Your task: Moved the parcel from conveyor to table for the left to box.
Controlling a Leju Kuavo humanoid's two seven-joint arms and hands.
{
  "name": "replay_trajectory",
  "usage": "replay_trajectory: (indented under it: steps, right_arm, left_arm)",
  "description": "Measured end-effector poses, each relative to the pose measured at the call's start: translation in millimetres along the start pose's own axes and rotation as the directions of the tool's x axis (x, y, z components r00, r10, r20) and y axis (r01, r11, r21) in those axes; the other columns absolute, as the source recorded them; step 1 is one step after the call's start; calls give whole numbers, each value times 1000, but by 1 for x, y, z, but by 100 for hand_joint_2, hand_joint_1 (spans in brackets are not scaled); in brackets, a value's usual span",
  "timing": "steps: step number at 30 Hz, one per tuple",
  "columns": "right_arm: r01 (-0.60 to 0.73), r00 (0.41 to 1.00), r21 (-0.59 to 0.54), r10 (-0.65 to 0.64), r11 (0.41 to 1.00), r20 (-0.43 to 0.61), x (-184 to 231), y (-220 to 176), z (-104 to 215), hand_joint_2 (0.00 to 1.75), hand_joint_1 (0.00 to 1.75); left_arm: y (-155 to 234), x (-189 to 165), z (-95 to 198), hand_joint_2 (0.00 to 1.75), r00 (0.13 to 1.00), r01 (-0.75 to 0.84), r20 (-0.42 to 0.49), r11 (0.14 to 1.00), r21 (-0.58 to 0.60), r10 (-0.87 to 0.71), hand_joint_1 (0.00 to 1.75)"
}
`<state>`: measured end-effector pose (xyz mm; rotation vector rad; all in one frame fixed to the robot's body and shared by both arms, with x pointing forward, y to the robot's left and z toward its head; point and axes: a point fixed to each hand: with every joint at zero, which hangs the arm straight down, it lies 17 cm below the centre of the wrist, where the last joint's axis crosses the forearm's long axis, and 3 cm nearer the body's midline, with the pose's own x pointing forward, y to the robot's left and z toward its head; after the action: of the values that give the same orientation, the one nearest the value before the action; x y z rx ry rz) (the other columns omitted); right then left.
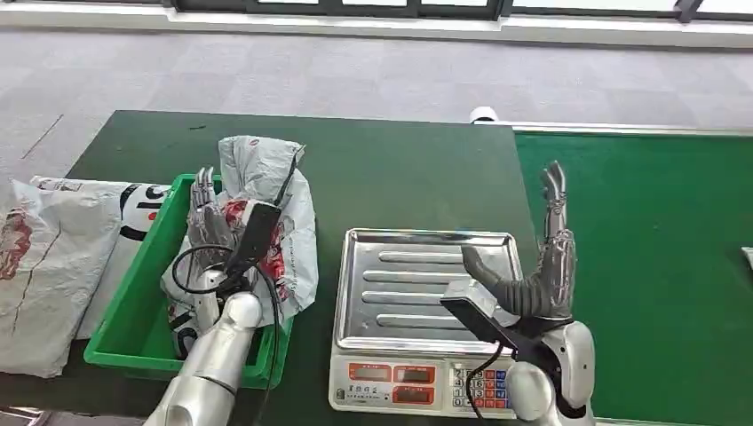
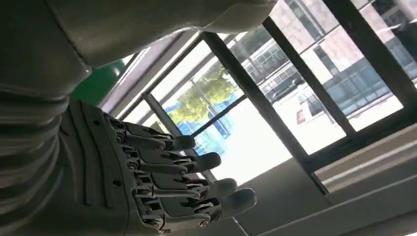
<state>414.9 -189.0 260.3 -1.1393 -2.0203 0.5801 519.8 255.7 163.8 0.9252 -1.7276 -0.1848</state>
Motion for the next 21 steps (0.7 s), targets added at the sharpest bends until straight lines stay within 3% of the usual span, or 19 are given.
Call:
replay_trajectory:
  steps: [3, 9, 10, 14, 17, 21]
  right_arm:
    - [-34, 999, -4, 34, 999, -15, -9, -3, -8, 175, 0]
    - [-49, 999, -7, 49, 999, -13, -11, -4, -13, 175, 0]
    - [-60, 998, 6, 60, 998, -21, -13, -2, -13, 0, 0]
    - [-183, 979, 126, 192, 975, -70, -37, 19, -9, 0, 0]
    - [-290, 937, 263, 329, 920, -117, -72, 45, 7, 0, 0]
    - [-337, 886, 356, 422, 872, -193, -114, 56, 31, 0, 0]
  left_arm:
    - [20, 4, 2, 0, 996, -86, 14, 994, 63, 85, 0]
    - [30, 9, 7, 0, 994, -105, 32, 991, 82, 102, 0]
    - [30, 9, 9, 0, 991, -129, 32, 988, 82, 126, 0]
    - [50, 12, 24, 0, 966, -257, 38, 957, 136, 254, 0]
    - [68, 19, 46, 0, 961, -276, 52, 949, 152, 271, 0]
    - [87, 40, 60, 0, 956, -287, 100, 948, 137, 275, 0]
